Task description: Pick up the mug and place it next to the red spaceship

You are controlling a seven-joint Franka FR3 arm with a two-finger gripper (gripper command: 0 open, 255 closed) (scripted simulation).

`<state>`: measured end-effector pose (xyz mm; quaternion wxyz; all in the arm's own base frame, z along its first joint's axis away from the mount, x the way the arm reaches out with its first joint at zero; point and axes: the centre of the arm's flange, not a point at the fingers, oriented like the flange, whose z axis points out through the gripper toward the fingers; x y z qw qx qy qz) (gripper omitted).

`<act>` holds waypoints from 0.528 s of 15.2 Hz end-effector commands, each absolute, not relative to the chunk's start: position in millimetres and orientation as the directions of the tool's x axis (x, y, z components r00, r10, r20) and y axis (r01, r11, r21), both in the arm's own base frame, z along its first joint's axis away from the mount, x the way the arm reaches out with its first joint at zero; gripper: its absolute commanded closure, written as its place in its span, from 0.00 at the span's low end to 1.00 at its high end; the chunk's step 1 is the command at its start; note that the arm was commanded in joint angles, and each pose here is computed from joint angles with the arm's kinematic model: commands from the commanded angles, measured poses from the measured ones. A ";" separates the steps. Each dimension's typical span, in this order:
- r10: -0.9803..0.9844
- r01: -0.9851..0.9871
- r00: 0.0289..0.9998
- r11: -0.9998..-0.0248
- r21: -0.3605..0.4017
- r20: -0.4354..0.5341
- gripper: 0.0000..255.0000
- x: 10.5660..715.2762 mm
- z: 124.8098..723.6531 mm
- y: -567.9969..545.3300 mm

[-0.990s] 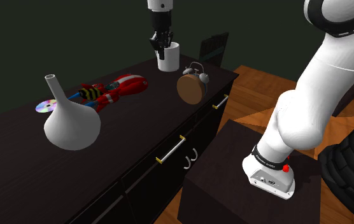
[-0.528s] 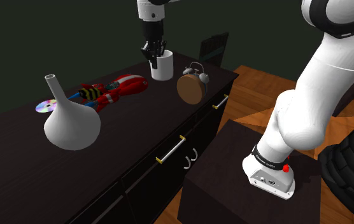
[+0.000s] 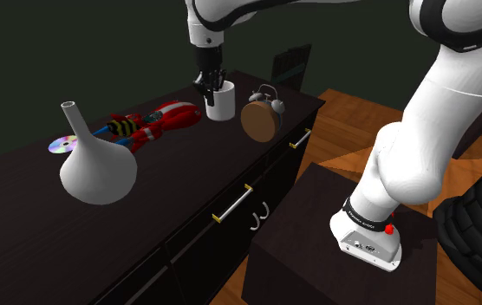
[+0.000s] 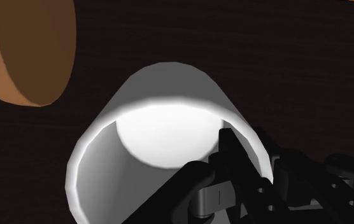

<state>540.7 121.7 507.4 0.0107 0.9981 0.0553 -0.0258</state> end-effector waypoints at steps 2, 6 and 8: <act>0.110 0.111 0.993 -0.994 0.018 -0.051 1.00 540.2 492.1 121.8; 0.110 0.111 0.993 -0.994 0.018 -0.051 1.00 540.2 470.9 121.8; 0.110 0.111 0.993 -0.994 0.018 -0.051 1.00 540.2 460.4 121.8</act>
